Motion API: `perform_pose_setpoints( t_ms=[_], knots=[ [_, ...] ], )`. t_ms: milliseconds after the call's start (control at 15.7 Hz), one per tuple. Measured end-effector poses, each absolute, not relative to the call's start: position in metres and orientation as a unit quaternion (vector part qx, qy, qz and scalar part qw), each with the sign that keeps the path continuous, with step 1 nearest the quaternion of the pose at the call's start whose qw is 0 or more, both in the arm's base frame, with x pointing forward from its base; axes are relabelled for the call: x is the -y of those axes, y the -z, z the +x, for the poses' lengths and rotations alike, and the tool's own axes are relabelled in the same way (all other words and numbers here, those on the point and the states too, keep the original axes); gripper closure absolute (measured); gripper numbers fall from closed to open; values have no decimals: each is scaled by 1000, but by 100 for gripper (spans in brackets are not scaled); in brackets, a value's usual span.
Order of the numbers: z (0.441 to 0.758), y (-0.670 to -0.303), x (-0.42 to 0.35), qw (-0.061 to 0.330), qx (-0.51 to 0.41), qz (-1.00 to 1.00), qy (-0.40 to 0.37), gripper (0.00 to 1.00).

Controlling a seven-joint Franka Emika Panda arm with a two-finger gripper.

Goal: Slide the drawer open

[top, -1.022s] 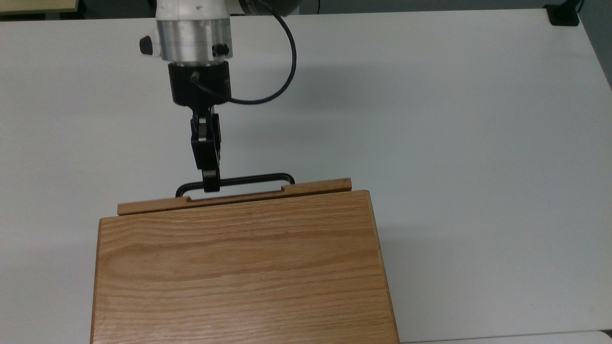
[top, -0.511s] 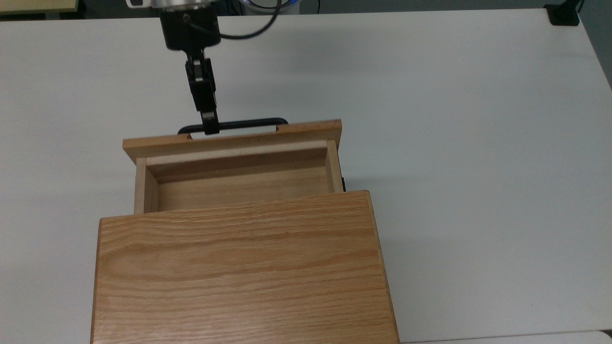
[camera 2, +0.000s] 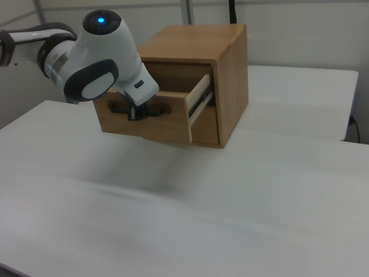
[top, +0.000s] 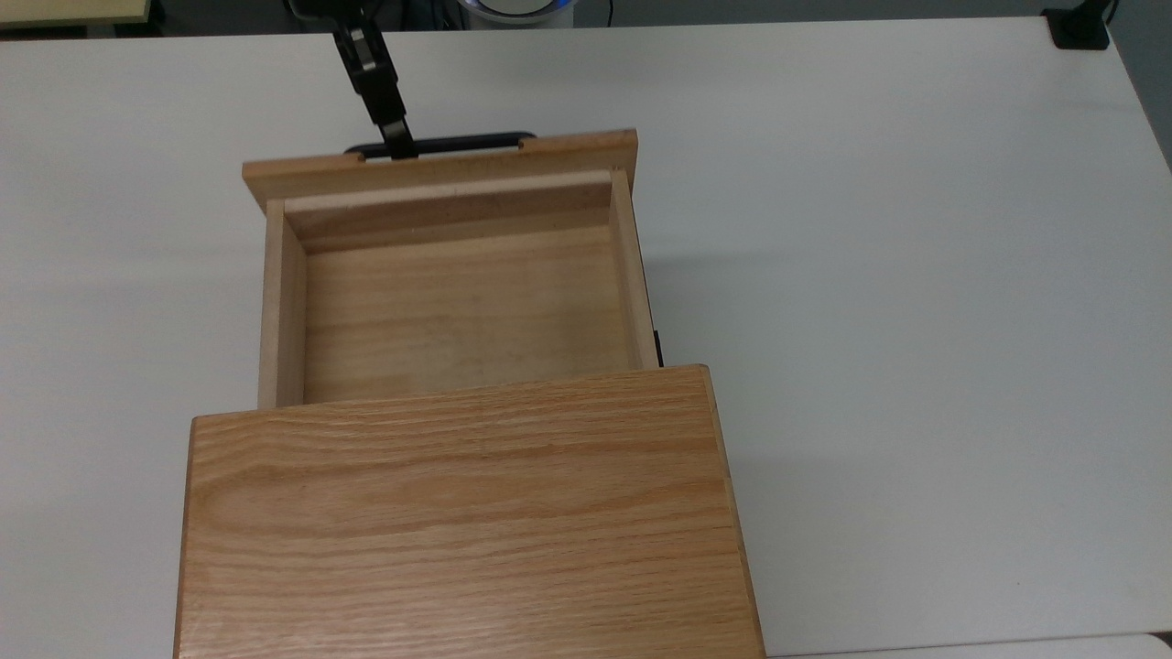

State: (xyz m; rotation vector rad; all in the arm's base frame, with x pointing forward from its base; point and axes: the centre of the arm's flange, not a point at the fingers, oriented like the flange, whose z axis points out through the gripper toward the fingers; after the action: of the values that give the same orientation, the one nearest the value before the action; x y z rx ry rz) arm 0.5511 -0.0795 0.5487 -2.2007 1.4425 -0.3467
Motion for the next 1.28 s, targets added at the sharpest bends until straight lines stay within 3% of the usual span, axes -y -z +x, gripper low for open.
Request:
perform_pose_setpoints(
  t_ms=[192,511,703,831,1022,1278],
  knots=[
    [543,-549,77,236,-498,-827,111,79],
    [535,-565,49,240,-433,-864,90,29],
    [529,-595,39,226,-354,-905,73,0],
    [522,-616,28,189,-274,-941,58,0],
    [517,-637,-15,93,-164,-981,41,0],
    [526,-632,-47,10,-94,-995,13,0]
  ],
)
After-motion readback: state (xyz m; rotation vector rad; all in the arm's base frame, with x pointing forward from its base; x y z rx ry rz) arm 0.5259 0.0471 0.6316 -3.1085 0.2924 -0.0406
